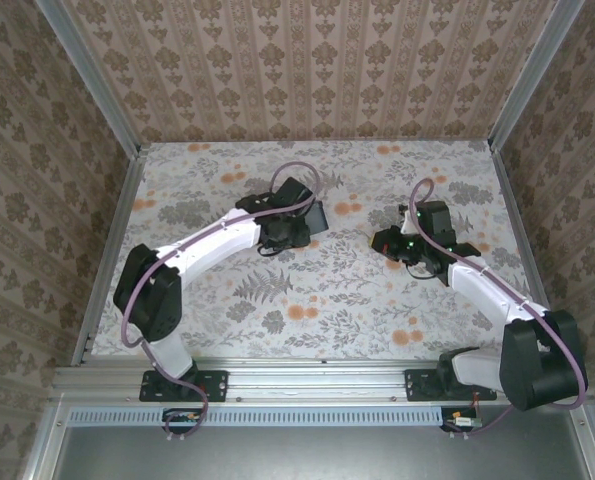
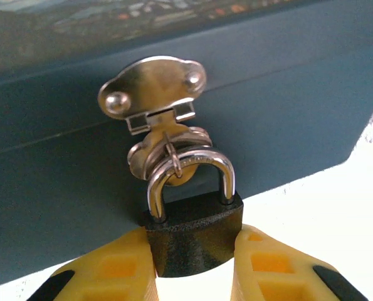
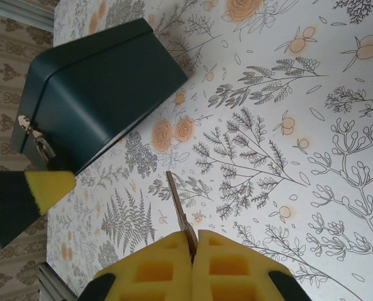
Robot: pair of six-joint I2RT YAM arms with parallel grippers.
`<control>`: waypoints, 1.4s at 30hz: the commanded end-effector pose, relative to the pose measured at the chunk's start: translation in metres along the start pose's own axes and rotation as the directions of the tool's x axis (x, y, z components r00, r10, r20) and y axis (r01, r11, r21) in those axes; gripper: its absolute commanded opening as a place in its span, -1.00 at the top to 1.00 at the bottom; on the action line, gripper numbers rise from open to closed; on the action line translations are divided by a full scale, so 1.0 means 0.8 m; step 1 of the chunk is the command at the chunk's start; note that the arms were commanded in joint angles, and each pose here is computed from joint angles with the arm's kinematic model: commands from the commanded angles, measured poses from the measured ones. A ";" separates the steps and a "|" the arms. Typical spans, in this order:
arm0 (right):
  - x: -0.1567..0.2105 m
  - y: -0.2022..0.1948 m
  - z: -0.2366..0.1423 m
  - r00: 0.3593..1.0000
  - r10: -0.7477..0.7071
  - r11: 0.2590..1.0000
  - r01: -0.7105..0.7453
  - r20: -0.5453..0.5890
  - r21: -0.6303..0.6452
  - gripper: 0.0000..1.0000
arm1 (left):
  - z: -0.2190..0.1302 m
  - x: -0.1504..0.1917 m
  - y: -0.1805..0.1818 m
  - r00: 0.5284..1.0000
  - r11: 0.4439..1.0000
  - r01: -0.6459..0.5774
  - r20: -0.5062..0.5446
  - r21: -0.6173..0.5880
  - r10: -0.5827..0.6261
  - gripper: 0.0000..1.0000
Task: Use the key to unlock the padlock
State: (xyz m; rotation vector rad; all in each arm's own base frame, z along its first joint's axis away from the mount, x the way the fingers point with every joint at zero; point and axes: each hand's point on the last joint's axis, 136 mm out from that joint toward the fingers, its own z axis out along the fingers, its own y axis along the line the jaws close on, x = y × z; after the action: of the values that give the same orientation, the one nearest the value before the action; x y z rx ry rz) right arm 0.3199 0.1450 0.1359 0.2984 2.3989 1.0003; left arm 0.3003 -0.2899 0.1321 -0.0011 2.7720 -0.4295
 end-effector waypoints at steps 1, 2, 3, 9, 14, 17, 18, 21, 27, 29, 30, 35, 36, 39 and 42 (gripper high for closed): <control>0.003 0.018 -0.005 1.000 -0.017 0.999 0.017 -0.011 -0.028 1.00 | -0.033 0.018 -0.006 0.995 0.998 0.023 -0.097 0.062 -0.017 0.85; 0.005 0.020 -0.005 1.000 -0.018 0.999 0.017 -0.017 -0.030 1.00 | -0.036 0.022 -0.006 0.993 0.997 0.033 -0.117 0.065 -0.026 0.85; 0.008 0.021 -0.005 1.000 -0.017 0.999 0.016 -0.025 -0.029 1.00 | -0.040 0.028 -0.007 0.989 0.996 0.044 -0.144 0.074 -0.033 0.85; 0.031 0.036 -0.010 0.996 -0.045 0.999 0.045 -0.083 -0.008 1.00 | -0.058 0.055 -0.006 0.954 0.987 0.130 -0.282 0.090 -0.100 0.84; 0.050 0.049 -0.014 0.992 -0.048 0.999 0.046 -0.118 -0.019 1.00 | -0.072 0.062 -0.007 0.921 0.975 0.198 -0.359 0.098 -0.151 0.85; 0.055 0.055 -0.016 0.991 -0.051 0.998 0.048 -0.126 -0.027 1.00 | -0.083 0.061 -0.004 0.915 0.983 0.174 -0.380 0.066 -0.136 0.85; 0.056 0.056 -0.017 0.991 -0.053 0.998 0.050 -0.124 -0.028 1.00 | -0.087 0.058 -0.005 0.915 0.984 0.165 -0.383 0.064 -0.128 0.85; 0.055 0.059 -0.020 0.991 -0.056 0.998 0.052 -0.124 -0.029 1.00 | -0.094 0.054 -0.007 0.903 0.980 0.189 -0.404 0.069 -0.146 0.85; 0.057 0.070 -0.030 0.987 -0.081 0.996 0.076 -0.136 -0.046 1.00 | -0.089 0.045 -0.005 0.891 0.976 0.205 -0.426 0.067 -0.158 0.85; 0.058 0.070 -0.032 0.988 -0.079 0.996 0.074 -0.131 -0.043 1.00 | -0.083 0.044 -0.005 0.890 0.976 0.206 -0.427 0.069 -0.158 0.85; 0.060 0.070 -0.034 0.988 -0.077 0.996 0.072 -0.134 -0.043 1.00 | -0.082 0.043 -0.005 0.892 0.976 0.205 -0.425 0.072 -0.156 0.84; 0.078 0.083 -0.042 0.979 -0.099 0.993 0.086 -0.177 -0.084 1.00 | -0.092 0.015 -0.009 0.935 0.984 0.116 -0.349 0.138 -0.062 0.57; 0.086 0.090 -0.044 0.974 -0.109 0.990 0.088 -0.201 -0.113 1.00 | -0.096 0.007 -0.009 0.945 0.985 0.073 -0.327 0.157 -0.018 0.51; 0.102 0.103 -0.048 0.962 -0.134 0.985 0.102 -0.238 -0.142 1.00 | -0.114 -0.005 -0.006 0.952 0.973 -0.103 -0.262 0.207 0.157 0.36; 0.097 0.099 -0.050 0.969 -0.119 0.989 0.098 -0.216 -0.106 1.00 | -0.127 0.025 0.012 0.911 0.955 -0.241 -0.299 0.171 0.284 0.34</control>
State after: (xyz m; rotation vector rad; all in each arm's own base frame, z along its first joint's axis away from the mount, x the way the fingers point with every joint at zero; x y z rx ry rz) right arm 0.2366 0.2075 0.1727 0.0209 2.5340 1.1410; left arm 0.2757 -0.2705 0.2118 0.2145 2.9852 -0.7093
